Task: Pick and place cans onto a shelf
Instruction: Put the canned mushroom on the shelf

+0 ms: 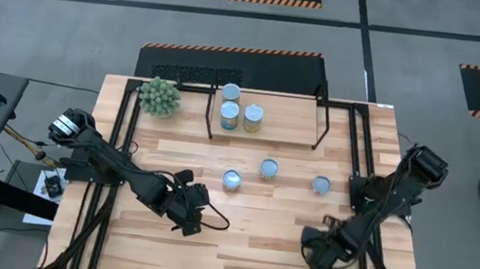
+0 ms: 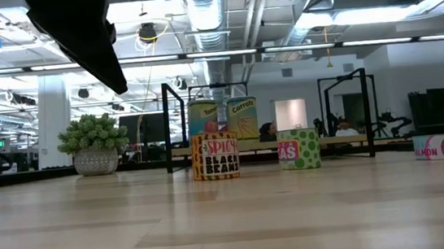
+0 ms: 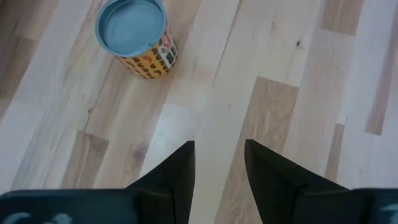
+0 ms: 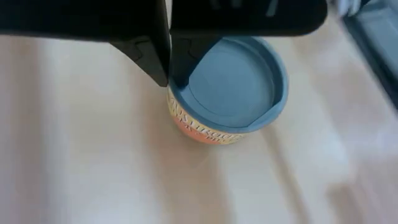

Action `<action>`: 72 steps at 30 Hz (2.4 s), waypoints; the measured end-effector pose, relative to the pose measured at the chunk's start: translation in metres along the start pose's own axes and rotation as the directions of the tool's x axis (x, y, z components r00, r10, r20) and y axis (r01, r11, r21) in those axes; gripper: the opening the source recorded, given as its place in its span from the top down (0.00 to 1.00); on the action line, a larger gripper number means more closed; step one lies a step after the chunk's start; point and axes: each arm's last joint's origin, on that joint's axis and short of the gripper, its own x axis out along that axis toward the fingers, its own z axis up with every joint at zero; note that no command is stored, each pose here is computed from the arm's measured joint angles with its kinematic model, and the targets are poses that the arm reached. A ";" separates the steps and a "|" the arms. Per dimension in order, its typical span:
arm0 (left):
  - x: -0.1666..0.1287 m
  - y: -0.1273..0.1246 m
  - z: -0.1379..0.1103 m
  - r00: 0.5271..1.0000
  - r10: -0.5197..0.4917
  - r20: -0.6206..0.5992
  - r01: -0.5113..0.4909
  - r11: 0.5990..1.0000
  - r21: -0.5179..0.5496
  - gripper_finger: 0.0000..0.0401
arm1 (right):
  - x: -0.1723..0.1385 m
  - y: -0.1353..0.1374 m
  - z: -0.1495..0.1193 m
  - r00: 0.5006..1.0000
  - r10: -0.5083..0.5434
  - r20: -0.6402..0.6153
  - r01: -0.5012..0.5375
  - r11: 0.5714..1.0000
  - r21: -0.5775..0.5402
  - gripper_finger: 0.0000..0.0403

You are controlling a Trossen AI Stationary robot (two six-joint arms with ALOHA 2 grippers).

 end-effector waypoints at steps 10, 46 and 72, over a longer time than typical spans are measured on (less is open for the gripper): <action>0.000 0.001 0.001 1.000 0.018 0.023 -0.017 0.999 -0.051 0.68 | -0.060 -0.053 0.049 0.977 0.078 0.198 -0.089 0.995 0.046 0.99; 0.016 0.035 0.029 0.988 0.133 0.075 -0.113 0.967 -0.228 0.68 | -0.133 -0.348 0.218 0.936 -0.304 0.177 0.313 0.949 -0.024 0.99; 0.021 0.047 0.037 0.990 0.127 0.057 -0.106 0.956 -0.273 0.68 | -0.120 -0.420 0.207 0.960 -0.260 0.108 0.269 0.960 -0.082 0.89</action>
